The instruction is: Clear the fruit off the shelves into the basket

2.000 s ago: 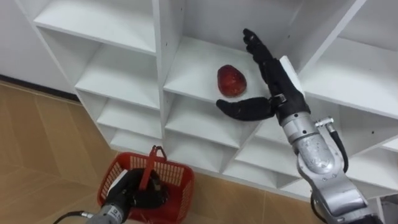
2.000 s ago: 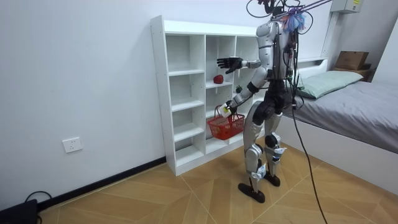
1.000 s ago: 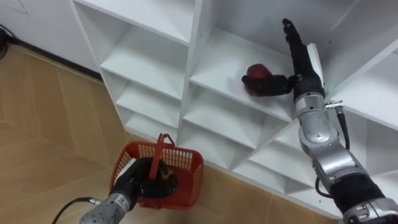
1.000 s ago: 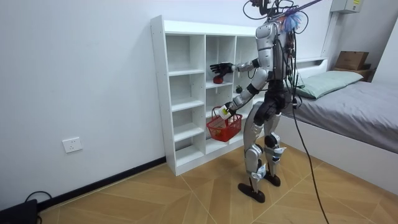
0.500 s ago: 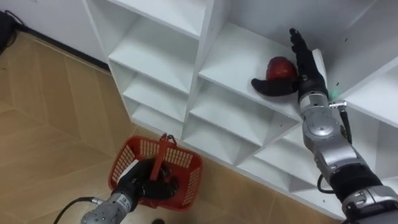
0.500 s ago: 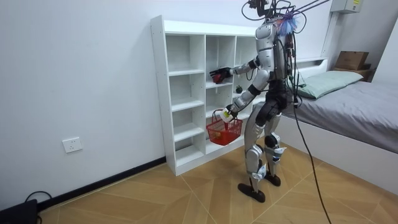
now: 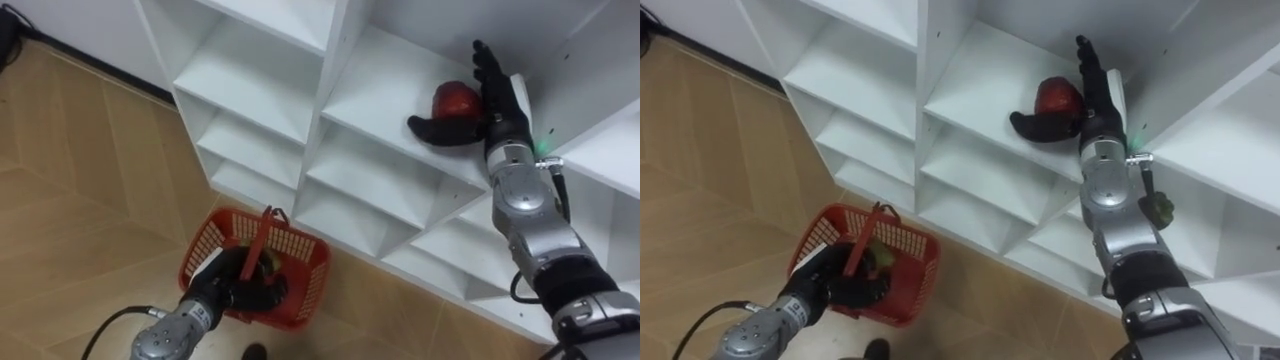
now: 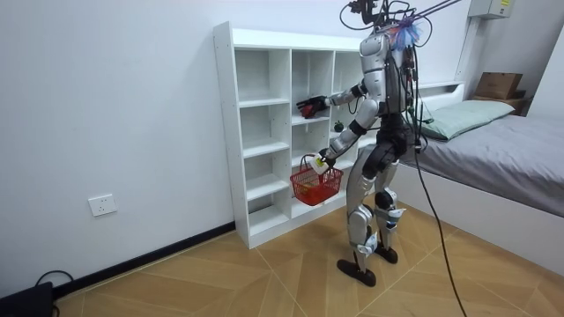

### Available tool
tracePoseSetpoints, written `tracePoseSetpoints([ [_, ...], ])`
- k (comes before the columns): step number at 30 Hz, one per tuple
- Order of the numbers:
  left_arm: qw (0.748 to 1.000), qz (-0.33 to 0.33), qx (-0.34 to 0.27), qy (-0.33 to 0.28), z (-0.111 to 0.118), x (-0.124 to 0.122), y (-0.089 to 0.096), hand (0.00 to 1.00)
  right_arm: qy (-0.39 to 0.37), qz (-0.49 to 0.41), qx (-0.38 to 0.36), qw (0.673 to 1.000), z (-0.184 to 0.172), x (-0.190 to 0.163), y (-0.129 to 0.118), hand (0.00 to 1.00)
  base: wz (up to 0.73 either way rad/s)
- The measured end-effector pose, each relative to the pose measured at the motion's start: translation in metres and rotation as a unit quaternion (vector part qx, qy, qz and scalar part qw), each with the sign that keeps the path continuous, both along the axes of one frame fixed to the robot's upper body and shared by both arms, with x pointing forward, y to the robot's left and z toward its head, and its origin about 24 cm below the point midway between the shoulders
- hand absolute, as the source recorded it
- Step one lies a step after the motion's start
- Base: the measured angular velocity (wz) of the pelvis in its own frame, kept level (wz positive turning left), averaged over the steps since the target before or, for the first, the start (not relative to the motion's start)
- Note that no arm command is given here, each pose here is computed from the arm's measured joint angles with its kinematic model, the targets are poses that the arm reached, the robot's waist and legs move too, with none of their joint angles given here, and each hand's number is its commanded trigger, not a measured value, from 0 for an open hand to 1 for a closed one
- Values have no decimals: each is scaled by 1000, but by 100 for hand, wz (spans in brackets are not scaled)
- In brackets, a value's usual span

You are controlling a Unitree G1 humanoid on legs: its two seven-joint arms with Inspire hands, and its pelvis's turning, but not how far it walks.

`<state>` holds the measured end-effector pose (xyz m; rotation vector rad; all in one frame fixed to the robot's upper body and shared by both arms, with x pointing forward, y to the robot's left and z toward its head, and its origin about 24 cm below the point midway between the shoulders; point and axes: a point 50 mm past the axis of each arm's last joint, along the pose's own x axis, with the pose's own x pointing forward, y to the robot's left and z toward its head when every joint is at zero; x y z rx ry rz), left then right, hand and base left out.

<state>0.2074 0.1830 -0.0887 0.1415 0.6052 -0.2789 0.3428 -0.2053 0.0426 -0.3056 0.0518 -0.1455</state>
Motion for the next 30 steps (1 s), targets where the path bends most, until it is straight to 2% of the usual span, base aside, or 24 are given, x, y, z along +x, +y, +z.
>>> tracePoseSetpoints([
  [7,999,-28,8,13,-1,1,-9,100,8,-21,-4,1000,-4,1,-6,100,6],
  [13,999,-32,6,-2,6,6,-10,100,14,-29,-5,999,-4,3,-8,100,1],
  [30,999,-32,4,1,4,5,-12,100,24,-30,1,999,-7,2,-8,100,-1],
])
